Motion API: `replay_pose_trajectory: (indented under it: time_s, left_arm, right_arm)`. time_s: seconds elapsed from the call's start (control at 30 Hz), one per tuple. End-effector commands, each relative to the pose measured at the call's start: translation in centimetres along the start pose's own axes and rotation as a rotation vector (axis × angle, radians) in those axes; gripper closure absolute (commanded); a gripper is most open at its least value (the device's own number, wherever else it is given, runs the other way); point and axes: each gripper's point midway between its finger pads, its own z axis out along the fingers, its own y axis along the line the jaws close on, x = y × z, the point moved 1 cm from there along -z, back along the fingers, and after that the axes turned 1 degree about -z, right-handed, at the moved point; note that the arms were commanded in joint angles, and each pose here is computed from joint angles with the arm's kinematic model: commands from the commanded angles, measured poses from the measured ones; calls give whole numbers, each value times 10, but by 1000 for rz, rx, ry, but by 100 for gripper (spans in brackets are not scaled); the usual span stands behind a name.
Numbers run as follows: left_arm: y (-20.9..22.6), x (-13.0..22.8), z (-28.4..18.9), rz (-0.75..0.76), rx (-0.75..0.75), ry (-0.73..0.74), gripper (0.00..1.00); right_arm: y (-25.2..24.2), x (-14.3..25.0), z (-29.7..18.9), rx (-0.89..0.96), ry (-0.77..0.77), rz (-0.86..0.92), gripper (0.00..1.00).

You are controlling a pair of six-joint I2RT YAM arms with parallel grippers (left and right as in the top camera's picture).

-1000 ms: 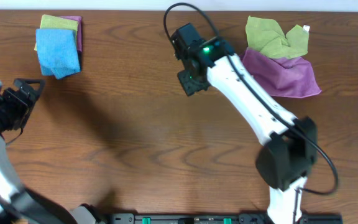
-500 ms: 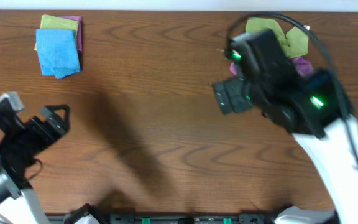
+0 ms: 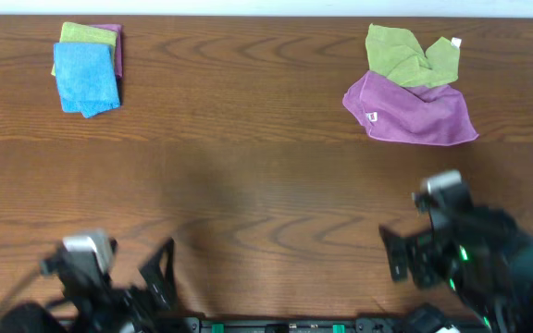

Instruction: Fold the cloth

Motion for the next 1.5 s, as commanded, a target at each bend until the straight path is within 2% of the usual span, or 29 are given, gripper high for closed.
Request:
replay_pose_trajectory:
  time_s: [0.0, 0.1, 0.2, 0.4, 1.0, 1.1, 1.2, 1.27, 1.37, 1.47]
  left_arm:
    - [-10, 27, -14, 42, 4, 10, 4]
    - [-16, 61, -22, 33, 3, 63, 4]
    - [-20, 77, -27, 29, 5, 68, 5]
    - [-16, 77, -28, 30, -22, 54, 4]
    - [-15, 80, -29, 22, -30, 64, 5]
    - [0, 64, -29, 162, -112, 15, 5]
    - [3, 28, -22, 366, -44, -103, 5]
    - [11, 18, -8, 460, -4, -125, 5]
    - [30, 30, 29, 508, 25, -62, 5]
    - [35, 37, 66, 561, 69, -73, 5]
  right_arm:
    - [12, 29, 1, -99, -12, 17, 1]
    - [11, 45, 1, -120, -51, 40, 1]
    - [12, 45, -7, -148, -118, 47, 1]
    - [13, 40, -10, -154, -152, 51, 1]
    - [11, 48, -8, -144, -120, 47, 1]
    - [11, 48, -8, -144, -120, 47, 1]
    - [11, 48, -8, -144, -120, 47, 1]
    - [11, 48, -8, -144, -120, 47, 1]
    - [11, 48, -8, -144, -120, 47, 1]
    - [11, 48, -8, -144, -120, 47, 1]
